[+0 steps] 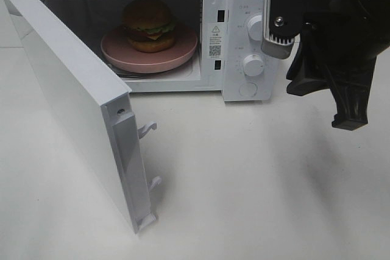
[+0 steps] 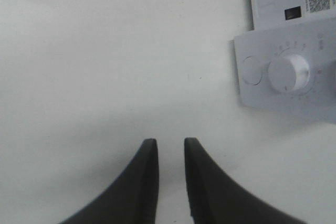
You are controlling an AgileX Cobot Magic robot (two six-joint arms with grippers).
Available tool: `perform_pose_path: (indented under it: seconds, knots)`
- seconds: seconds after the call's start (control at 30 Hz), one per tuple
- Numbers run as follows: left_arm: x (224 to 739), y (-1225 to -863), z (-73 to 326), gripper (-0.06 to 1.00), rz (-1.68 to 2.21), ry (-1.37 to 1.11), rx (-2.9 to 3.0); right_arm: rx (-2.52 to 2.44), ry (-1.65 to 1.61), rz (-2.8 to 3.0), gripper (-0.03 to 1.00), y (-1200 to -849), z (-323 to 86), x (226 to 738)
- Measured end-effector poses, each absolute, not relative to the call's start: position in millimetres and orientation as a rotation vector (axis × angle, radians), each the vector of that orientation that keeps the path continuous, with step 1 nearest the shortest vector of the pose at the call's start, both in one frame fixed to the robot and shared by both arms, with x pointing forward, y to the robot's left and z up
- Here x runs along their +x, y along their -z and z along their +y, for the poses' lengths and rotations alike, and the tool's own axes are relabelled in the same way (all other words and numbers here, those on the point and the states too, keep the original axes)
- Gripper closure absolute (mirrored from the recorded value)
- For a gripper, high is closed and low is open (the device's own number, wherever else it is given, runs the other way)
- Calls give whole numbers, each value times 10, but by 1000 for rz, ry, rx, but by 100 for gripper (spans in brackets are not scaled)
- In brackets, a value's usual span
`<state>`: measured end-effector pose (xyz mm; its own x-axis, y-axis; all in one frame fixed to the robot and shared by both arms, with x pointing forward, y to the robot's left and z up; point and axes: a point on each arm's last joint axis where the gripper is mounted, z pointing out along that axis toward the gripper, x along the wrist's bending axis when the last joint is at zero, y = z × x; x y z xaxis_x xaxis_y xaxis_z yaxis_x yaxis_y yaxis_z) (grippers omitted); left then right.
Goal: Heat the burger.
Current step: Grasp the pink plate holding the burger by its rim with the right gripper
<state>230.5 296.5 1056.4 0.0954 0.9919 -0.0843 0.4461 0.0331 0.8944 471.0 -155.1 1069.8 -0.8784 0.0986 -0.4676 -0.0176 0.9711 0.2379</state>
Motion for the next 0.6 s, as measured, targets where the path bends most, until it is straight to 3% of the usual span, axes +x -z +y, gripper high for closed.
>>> perform_pose_path:
  seconds: [0.23, 0.4, 0.43, 0.5, 0.53, 0.57, 0.6]
  knots:
    - [2305, -10564, 2965, -5, 1474, -826, 1539, -74, -282, 2550, 69, -10729, -1552, 4762]
    - [2305, -10564, 2965, -5, 1474, -826, 1539, -131, -223, 2501, 57, -10747, -1576, 4799]
    - [2305, -10564, 2965, -5, 1474, -826, 1539, -148, -205, 2485, 48, -10754, -1583, 4811]
    - [2305, -10564, 2965, -5, 1474, -826, 1539, -154, -203, 2477, 44, -10758, -1583, 4816]
    - [2305, -10564, 2965, -5, 1474, -826, 1539, -164, -203, 2458, 32, -10768, -1580, 4829]
    - [2305, -10564, 2965, -5, 1474, -826, 1539, -164, -203, 2458, 32, -10768, -1580, 4829]
    - [2305, -10564, 2965, -5, 1474, -826, 1539, -169, -212, 2441, 21, -10778, -1571, 4839]
